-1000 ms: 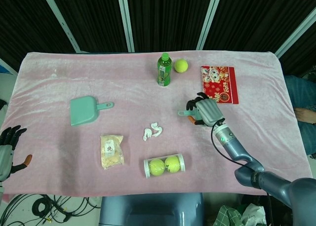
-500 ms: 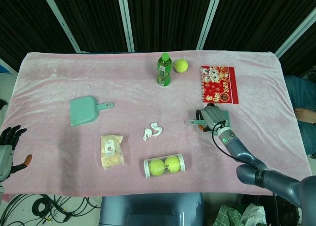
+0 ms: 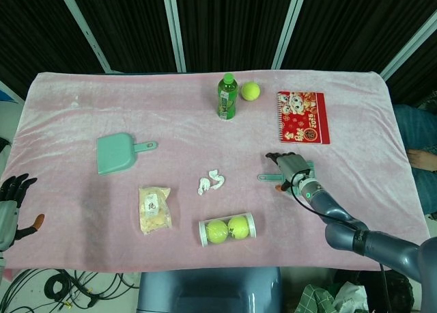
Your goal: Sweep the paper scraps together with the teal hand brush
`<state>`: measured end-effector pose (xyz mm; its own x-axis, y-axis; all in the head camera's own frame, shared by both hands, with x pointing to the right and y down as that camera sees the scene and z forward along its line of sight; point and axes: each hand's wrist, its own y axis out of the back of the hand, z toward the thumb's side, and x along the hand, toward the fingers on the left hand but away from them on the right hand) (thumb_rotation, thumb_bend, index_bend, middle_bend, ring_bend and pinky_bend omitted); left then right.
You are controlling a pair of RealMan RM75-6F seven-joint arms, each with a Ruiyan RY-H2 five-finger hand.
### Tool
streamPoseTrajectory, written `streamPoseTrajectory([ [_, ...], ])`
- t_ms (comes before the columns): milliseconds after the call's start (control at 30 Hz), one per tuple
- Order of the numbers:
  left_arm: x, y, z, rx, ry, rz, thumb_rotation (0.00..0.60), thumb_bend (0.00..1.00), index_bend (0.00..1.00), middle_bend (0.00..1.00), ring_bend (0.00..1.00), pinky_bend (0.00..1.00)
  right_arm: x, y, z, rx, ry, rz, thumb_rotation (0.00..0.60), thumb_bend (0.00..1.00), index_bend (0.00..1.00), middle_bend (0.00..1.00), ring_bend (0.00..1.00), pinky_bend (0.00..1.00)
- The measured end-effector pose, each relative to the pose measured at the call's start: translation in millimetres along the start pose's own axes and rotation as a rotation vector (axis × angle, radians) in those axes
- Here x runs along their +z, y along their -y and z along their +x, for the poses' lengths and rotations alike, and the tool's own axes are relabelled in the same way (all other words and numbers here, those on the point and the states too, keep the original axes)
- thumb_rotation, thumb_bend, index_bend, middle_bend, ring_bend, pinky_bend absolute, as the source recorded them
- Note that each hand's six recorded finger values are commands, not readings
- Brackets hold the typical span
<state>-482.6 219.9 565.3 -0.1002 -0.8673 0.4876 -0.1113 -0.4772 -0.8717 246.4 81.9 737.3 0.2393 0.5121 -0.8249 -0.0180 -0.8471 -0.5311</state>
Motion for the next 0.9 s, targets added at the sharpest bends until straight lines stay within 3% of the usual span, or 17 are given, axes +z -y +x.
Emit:
streamPoseTrajectory([
  [167,0,0,0,0.003,0.001,0.002,0.600,0.31,0.16,0.08,0.01,0.27,0,-17,8,-0.090,0.002,-0.028,0.600,0.11,0.08,0.08,0.17,0.15],
  [300,1,0,0,0.007,0.004,0.004,0.600,0.31,0.16,0.08,0.01,0.26,-8,-37,25,-0.233,0.002,-0.030,0.600,0.11,0.08,0.08,0.17,0.15],
  [467,0,0,0,0.004,0.001,0.003,0.600,0.31,0.16,0.08,0.01,0.24,-33,-49,73,-0.414,0.007,-0.021,0.600,0.11,0.08,0.10,0.17,0.15],
  [700,2,-2,0,0.016,0.005,0.008,0.600,0.31,0.13,0.08,0.01,0.18,-58,-23,143,-0.501,0.002,0.009,0.600,0.11,0.08,0.12,0.17,0.15],
  [900,4,-5,-2,0.050,0.017,0.030,0.600,0.31,0.12,0.08,0.01,0.08,-77,16,193,-0.542,0.061,0.042,0.600,0.11,0.08,0.12,0.16,0.15],
])
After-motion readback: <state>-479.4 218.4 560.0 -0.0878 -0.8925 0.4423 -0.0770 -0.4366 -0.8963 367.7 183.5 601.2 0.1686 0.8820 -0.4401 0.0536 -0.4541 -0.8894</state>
